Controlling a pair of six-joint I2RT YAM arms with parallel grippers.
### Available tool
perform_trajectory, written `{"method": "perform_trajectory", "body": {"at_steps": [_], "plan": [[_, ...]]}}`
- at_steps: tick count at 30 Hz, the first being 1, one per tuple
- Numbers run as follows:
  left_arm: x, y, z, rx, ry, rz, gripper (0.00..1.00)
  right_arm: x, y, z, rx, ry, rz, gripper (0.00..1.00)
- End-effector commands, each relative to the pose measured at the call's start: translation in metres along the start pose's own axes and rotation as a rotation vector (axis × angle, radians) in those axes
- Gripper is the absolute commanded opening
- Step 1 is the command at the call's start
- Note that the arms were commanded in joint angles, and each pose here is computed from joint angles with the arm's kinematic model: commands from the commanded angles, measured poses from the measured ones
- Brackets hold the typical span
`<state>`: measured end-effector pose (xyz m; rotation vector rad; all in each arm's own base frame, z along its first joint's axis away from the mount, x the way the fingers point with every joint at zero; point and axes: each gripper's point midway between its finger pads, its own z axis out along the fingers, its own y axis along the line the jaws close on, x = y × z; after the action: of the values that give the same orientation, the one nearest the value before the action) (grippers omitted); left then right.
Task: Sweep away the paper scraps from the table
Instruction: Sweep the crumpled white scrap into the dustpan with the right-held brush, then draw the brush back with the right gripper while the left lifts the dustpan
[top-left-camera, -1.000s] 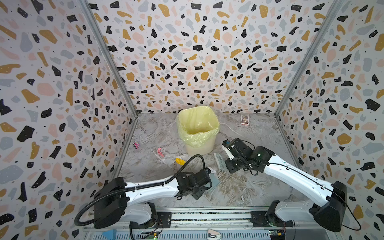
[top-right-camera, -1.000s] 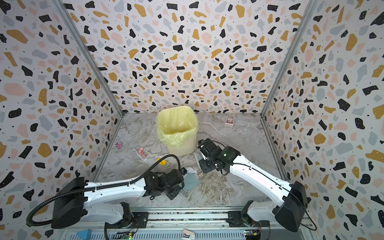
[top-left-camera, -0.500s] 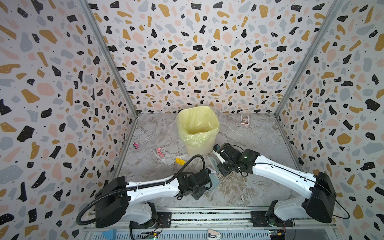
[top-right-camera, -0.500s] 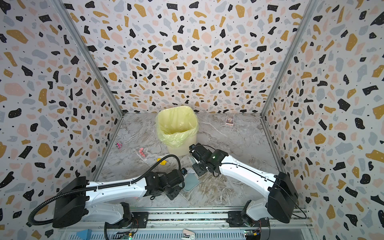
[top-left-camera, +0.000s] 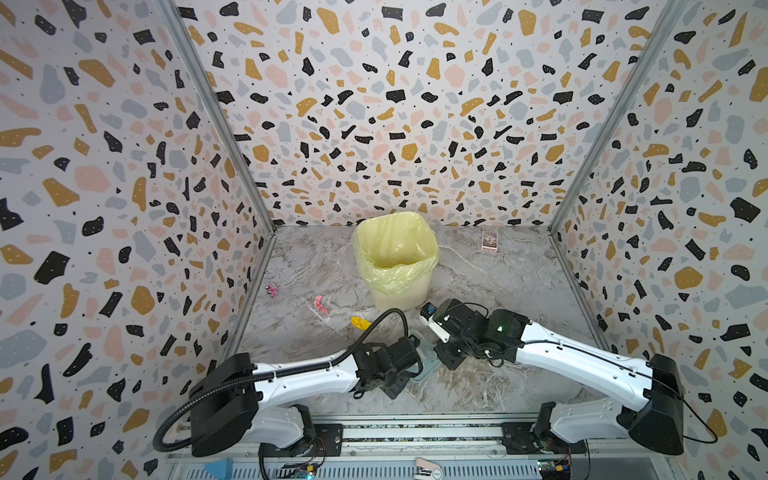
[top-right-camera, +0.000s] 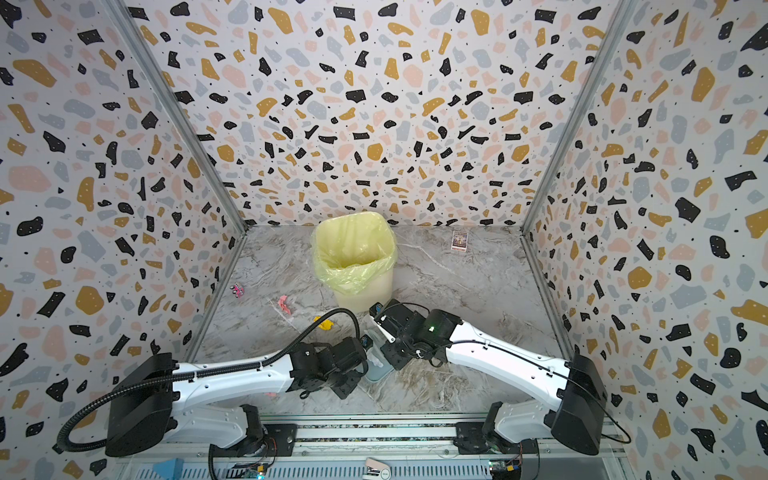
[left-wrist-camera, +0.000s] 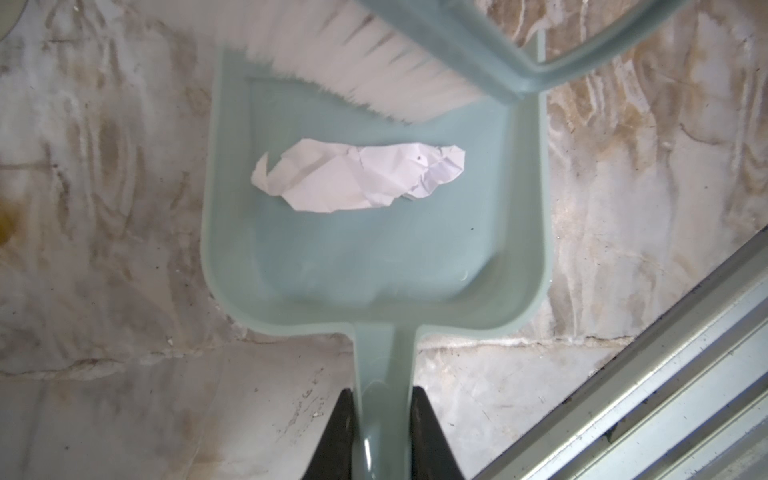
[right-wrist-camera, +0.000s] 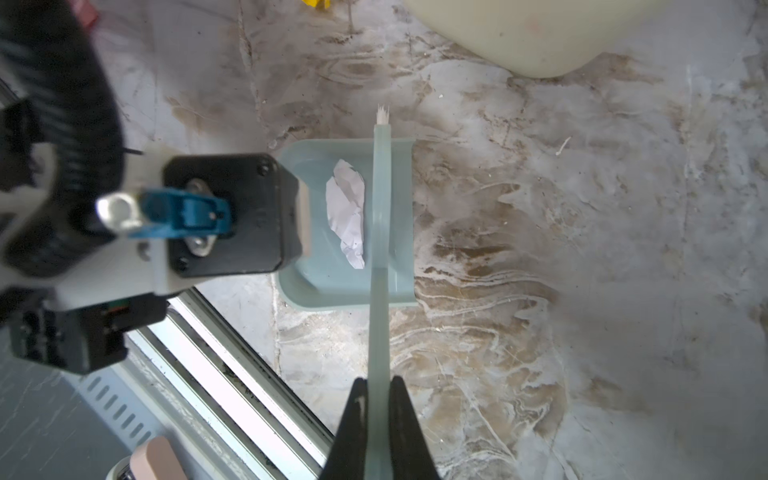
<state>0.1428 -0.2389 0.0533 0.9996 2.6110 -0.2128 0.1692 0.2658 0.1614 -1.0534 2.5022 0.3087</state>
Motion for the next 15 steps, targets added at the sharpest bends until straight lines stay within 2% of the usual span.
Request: {"method": "perform_trajectory", "body": {"at_steps": [1,15], "plan": [[0.003,0.003,0.001,-0.004,-0.001,-0.012,0.0,-0.008,-0.017,-0.022,0.071,-0.037,0.035,0.0],[-0.017,-0.002,-0.021,0.042,-0.117,-0.01,0.0,0.0,-0.07,-0.042,0.074,-0.165,0.262,0.0]]}}
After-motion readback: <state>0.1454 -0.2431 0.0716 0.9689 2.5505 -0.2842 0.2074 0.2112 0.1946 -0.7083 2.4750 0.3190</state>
